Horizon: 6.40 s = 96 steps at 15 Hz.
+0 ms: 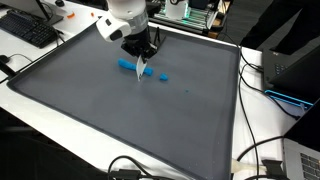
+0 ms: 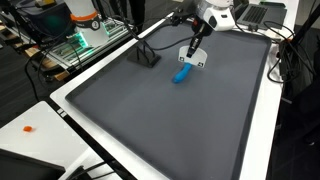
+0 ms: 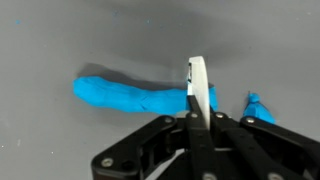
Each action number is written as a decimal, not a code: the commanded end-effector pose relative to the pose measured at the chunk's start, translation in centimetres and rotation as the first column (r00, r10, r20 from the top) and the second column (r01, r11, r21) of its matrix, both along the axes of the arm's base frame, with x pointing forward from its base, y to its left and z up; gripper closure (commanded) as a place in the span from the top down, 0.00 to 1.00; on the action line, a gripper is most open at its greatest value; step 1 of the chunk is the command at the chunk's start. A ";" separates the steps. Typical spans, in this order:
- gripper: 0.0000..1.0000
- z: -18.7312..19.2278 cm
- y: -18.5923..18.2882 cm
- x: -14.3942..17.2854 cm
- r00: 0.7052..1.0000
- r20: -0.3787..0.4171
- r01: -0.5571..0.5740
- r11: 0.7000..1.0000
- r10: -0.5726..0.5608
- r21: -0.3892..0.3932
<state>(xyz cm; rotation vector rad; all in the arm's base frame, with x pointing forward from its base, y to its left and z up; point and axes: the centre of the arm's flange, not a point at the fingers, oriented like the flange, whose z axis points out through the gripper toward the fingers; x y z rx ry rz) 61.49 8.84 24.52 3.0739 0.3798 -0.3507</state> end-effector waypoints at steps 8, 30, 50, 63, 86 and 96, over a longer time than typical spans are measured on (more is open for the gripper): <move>0.01 -3.1 -0.8 -1.6 1.000 0.003 0.023 1.000 -0.023 0.012; 0.01 -0.5 -0.3 -1.3 0.992 -0.025 0.123 0.990 -0.122 0.071; 0.01 3.1 -4.4 0.7 0.994 0.033 0.104 0.994 -0.104 -0.011; 0.01 -0.6 -3.7 -0.6 0.996 -0.008 0.089 0.996 -0.089 0.004; 0.01 -2.4 -2.5 -2.1 0.994 -0.031 0.107 0.992 -0.106 0.059; 0.01 -0.3 -2.8 -1.4 0.995 -0.005 0.098 0.994 -0.098 0.038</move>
